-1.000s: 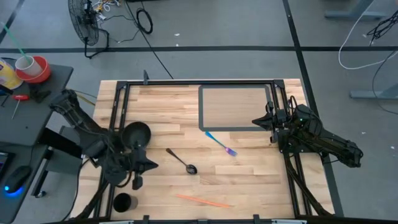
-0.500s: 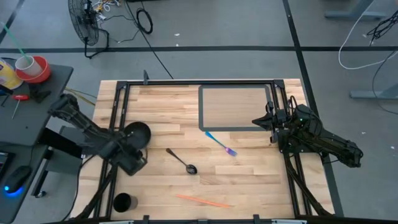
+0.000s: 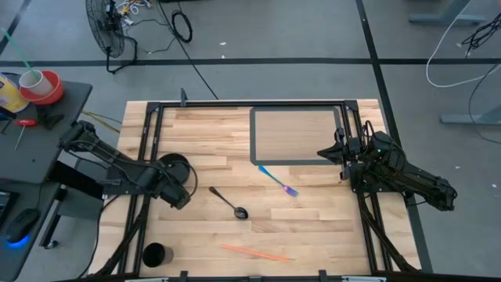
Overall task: Pick & Place Utensil
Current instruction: Put the black bowl on the transparent mat
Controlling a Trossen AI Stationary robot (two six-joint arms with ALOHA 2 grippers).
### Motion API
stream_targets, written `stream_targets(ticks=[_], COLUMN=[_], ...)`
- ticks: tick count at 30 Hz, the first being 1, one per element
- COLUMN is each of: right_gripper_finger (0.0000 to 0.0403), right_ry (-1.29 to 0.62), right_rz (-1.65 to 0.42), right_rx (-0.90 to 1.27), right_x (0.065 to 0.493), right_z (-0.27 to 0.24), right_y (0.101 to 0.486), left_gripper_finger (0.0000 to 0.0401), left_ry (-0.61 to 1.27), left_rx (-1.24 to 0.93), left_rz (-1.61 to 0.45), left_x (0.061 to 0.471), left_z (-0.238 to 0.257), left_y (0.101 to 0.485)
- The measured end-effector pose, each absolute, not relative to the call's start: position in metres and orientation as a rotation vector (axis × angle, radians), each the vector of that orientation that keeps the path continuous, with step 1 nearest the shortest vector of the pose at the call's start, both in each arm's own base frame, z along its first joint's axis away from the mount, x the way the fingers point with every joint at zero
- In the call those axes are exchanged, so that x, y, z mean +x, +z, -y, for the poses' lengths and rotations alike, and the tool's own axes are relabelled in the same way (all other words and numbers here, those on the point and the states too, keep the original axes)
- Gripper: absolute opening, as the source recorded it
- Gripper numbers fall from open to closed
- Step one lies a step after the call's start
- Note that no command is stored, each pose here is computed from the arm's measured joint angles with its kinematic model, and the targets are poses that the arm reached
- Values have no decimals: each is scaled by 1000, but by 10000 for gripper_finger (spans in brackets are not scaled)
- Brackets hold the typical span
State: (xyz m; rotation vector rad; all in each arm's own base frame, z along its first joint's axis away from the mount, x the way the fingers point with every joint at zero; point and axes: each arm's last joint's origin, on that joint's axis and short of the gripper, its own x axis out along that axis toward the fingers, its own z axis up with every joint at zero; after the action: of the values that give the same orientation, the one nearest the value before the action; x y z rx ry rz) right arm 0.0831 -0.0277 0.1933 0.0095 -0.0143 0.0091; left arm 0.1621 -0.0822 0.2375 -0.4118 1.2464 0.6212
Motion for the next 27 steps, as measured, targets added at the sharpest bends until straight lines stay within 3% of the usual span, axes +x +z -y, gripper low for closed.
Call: stream_targets(ticks=[8, 27], right_gripper_finger=[9, 9], right_ry=[10, 9], right_rz=[14, 14], right_rx=[9, 9], right_x=[83, 83], right_z=[28, 28], right_y=[193, 193], left_gripper_finger=[201, 197], left_ry=[576, 813], left_rx=[-352, -367], left_rz=[-1268, -1398], left_x=[163, 191], left_z=[81, 70], left_y=[237, 203])
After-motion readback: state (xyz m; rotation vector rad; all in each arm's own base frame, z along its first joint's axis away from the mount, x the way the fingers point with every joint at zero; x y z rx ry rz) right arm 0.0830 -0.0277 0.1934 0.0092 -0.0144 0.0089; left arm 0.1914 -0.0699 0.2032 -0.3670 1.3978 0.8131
